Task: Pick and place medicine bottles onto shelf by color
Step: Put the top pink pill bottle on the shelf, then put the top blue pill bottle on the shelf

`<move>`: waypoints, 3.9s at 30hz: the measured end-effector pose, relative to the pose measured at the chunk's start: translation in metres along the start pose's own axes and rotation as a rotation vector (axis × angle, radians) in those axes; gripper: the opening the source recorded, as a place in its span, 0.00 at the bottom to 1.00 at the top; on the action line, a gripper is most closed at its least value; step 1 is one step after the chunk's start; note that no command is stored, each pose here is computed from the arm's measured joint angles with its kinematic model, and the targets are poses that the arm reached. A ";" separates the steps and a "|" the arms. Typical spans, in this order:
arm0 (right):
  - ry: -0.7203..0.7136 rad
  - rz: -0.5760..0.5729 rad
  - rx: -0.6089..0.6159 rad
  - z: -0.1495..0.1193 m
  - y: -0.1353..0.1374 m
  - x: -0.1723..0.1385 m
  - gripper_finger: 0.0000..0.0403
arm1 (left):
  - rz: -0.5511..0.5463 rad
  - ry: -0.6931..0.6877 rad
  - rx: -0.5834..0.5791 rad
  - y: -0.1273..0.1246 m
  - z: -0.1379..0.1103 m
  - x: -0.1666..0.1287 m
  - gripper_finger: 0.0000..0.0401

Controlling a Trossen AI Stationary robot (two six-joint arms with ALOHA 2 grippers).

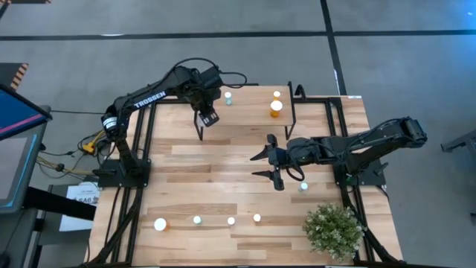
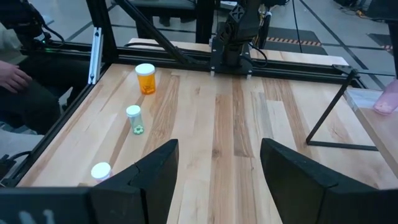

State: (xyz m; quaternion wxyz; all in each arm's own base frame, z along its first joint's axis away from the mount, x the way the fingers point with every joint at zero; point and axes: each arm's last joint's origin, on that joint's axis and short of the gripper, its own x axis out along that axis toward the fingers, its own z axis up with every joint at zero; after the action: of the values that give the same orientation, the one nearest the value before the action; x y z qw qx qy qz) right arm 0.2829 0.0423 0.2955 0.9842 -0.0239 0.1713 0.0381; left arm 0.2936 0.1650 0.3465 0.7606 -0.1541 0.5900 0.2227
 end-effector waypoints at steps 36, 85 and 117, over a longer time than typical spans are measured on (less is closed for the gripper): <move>0.000 0.000 0.000 0.000 0.000 0.000 0.62 | 0.038 -0.031 0.003 0.002 -0.004 -0.010 0.40; 0.004 0.099 -0.006 -0.002 0.029 -0.003 0.62 | -0.543 -1.148 0.239 -0.130 -0.249 0.044 0.40; 1.026 -0.101 0.247 -0.072 0.041 -0.029 0.62 | -0.556 -1.129 0.234 -0.131 -0.250 0.045 0.40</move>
State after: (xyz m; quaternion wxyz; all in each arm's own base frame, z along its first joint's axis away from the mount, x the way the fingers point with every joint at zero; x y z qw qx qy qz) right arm 0.2283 0.0768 0.2367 0.7699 0.0686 0.6328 -0.0464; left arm 0.1636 -0.0639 0.2356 0.9955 -0.0761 0.0568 -0.0018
